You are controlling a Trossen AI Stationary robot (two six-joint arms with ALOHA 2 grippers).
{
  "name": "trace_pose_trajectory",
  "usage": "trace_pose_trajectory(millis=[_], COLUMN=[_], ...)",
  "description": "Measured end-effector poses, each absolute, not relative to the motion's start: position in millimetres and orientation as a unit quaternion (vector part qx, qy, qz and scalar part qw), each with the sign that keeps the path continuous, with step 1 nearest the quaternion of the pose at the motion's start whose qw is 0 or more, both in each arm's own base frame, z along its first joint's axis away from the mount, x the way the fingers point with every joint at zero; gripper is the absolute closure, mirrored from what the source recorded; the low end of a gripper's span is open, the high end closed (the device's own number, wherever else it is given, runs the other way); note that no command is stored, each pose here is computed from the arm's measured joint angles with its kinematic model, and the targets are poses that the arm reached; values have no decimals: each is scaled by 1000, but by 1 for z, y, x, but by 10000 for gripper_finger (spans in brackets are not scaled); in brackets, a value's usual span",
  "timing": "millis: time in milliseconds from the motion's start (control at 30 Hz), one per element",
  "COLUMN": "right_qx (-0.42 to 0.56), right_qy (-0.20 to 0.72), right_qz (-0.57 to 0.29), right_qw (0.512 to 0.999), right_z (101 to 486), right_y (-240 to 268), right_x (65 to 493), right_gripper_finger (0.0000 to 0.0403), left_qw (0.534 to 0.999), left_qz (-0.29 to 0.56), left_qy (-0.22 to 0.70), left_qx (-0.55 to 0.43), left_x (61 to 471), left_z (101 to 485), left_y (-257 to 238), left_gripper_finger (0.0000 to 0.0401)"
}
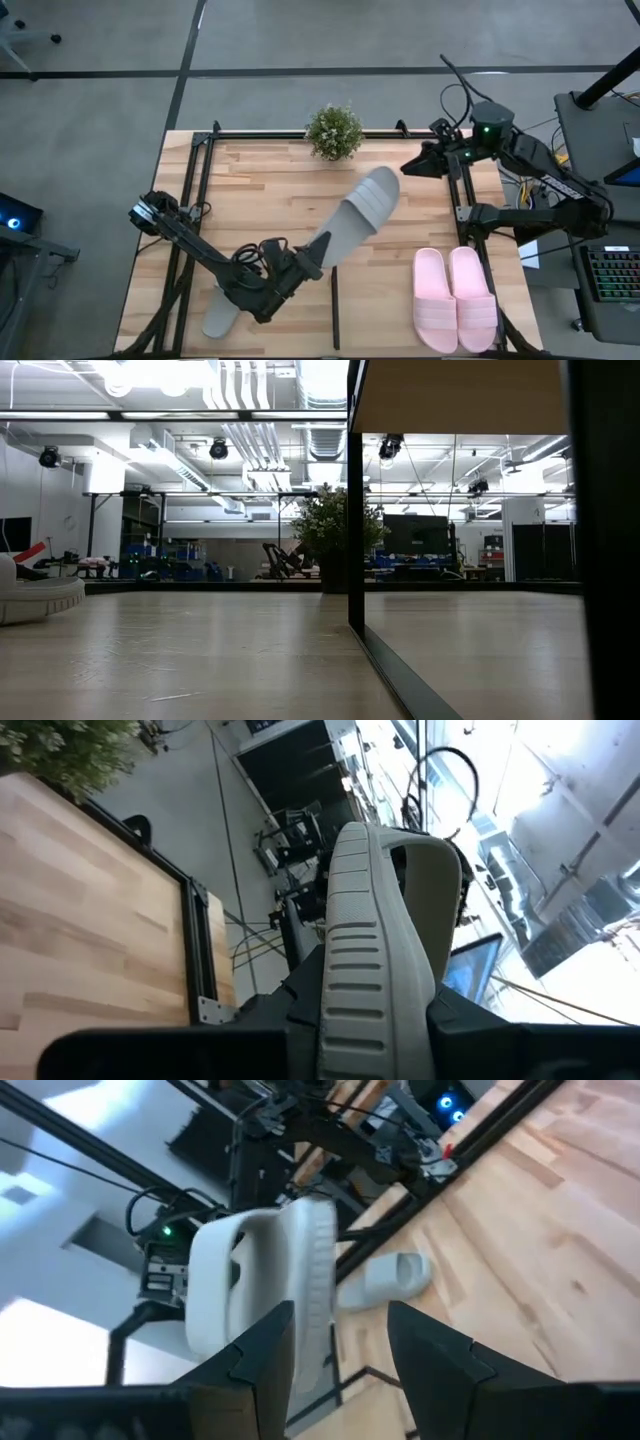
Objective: Pick and place slides into the shelf
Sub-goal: Put the top gray slide on the shelf
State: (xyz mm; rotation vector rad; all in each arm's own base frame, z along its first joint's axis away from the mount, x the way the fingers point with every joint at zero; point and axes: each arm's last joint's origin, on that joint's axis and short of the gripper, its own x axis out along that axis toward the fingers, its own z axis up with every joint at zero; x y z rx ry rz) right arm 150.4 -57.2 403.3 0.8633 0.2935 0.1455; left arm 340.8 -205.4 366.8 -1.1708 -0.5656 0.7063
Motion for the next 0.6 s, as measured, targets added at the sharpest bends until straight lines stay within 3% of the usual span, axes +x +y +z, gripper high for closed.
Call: trace_pose_trajectory(millis=[600], right_qx=[431], right_qy=[133], right_qz=[128], right_qw=[883], right_z=[382], right_y=[-52], right_x=[168], right_gripper_finger=[250], left_qw=[741], left_qz=[322], left_qy=[-256], left_qx=[-530], left_x=[341], left_z=[367], left_y=[-206], left_gripper_finger=[359])
